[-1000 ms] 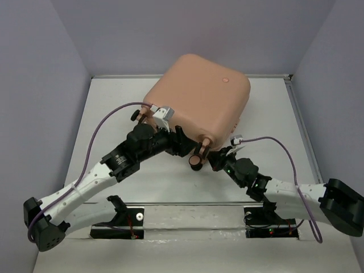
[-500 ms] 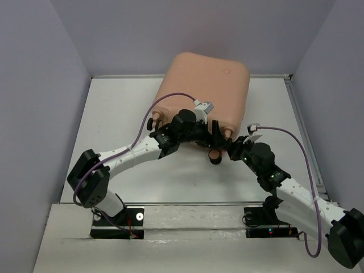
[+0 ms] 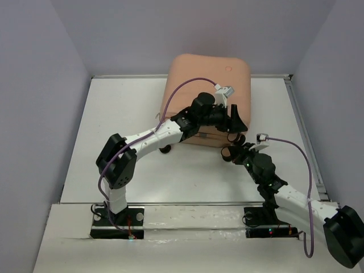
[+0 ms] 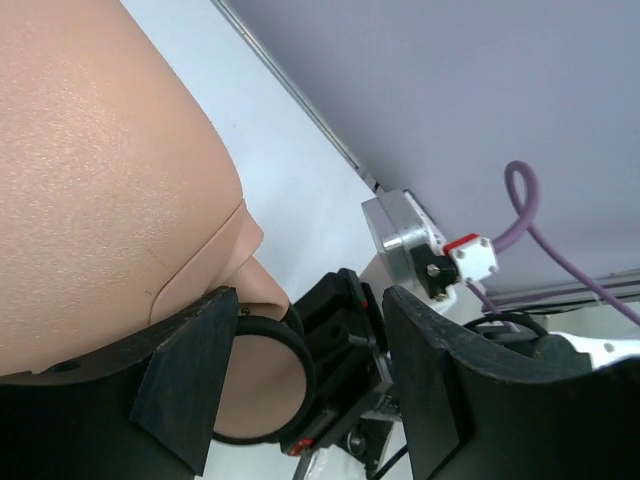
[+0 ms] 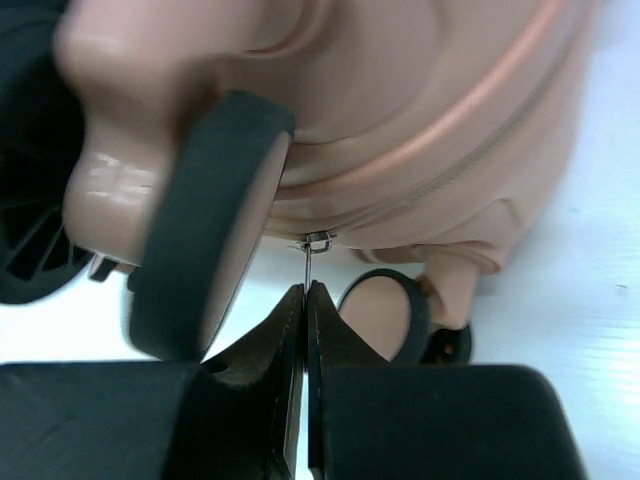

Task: Pack the luggage

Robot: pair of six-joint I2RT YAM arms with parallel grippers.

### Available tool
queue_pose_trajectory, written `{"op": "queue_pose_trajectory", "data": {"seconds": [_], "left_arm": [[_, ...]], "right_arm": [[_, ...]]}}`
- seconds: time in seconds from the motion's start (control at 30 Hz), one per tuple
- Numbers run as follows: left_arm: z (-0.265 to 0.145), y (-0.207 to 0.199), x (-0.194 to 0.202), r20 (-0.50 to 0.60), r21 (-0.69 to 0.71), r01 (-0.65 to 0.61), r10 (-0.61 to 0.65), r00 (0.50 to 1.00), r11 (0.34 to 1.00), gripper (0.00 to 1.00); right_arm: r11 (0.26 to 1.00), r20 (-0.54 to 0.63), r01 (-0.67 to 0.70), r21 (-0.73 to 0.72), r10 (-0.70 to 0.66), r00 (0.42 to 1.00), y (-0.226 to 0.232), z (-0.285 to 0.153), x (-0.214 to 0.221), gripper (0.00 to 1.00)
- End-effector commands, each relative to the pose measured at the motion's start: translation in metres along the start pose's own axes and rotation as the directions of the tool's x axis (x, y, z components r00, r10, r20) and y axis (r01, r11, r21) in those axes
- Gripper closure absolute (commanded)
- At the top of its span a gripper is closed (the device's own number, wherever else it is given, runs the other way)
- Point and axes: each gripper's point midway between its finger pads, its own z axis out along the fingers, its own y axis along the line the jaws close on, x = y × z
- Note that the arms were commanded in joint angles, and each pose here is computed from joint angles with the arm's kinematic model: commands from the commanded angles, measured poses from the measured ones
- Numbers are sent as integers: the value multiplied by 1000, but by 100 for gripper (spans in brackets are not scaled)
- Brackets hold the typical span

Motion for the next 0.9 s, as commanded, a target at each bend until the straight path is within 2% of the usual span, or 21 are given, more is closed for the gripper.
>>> {"op": "queue_pose_trajectory", "data": {"seconds": [0.0, 0.03, 0.17, 0.23, 0.3, 0.33, 0.4, 0.43, 0.5, 0.53, 0.57, 0.6, 0.63, 0.7, 0.73, 0.8, 0.83, 0.87], "left_arm": [[1, -3, 9, -5, -45, -74, 74, 997, 996, 27], [-10, -6, -2, 37, -80, -88, 91, 995, 993, 26], [-14, 6, 17, 12, -103, -42, 43, 999, 994, 25], [-9, 13, 29, -32, -108, -21, 17, 999, 994, 26], [-16, 22, 40, -42, -137, -16, 10, 999, 990, 27], [-30, 17, 28, 9, -163, -30, 32, 999, 986, 27], [-51, 35, 43, 6, -240, -26, 28, 1000, 971, 25], [-71, 30, 29, 70, -268, -33, 54, 996, 963, 23], [-94, 49, 49, 64, -341, -13, 37, 997, 940, 22], [-115, 46, 34, 131, -372, -11, 65, 989, 928, 20], [-131, 59, 43, 123, -431, -7, 66, 990, 902, 19], [-159, 56, 22, 214, -483, 6, 112, 970, 875, 18], [-176, 58, 13, 251, -512, 14, 135, 959, 859, 17], [-224, 90, 10, 277, -637, 59, 158, 948, 769, 16], [-254, 91, -3, 340, -669, 94, 191, 921, 737, 15], [-307, 124, -2, 367, -746, 159, 200, 908, 647, 13], [-321, 141, 2, 358, -781, 174, 201, 912, 600, 13], [-332, 150, 9, 345, -795, 176, 194, 918, 581, 10]], "right_arm": [[988, -32, -2, -156, -3, 999, 47, -3, -6, 93], [990, -28, -1, -143, -3, 1000, 46, -3, -9, 93], [982, 14, -46, -186, 49, 999, 63, -4, -16, 93], [973, 46, -11, -229, 22, 999, 80, -9, -7, 93], [986, 99, 50, -157, -35, 994, 76, -3, -14, 93], [987, 98, 60, -146, -46, 994, 74, -1, -14, 93], [985, 129, 77, -156, -57, 990, 76, 0, -19, 93], [985, 131, 89, -147, -69, 989, 76, 1, -19, 93], [984, 126, 128, -121, -113, 986, 72, 6, -17, 93], [984, 127, 132, -122, -117, 985, 74, 7, -18, 93], [982, 120, 138, -126, -123, 985, 75, 8, -16, 93], [982, 120, 141, -129, -125, 985, 76, 9, -17, 93], [981, 120, 144, -132, -128, 984, 78, 10, -17, 93], [979, 115, 159, -128, -144, 983, 80, 14, -17, 93], [978, 114, 162, -129, -148, 982, 82, 15, -18, 93], [976, 106, 166, -145, -151, 983, 87, 16, -18, 93], [974, 103, 167, -153, -152, 983, 89, 16, -18, 93], [972, 98, 168, -162, -154, 983, 91, 16, -17, 93]]}}
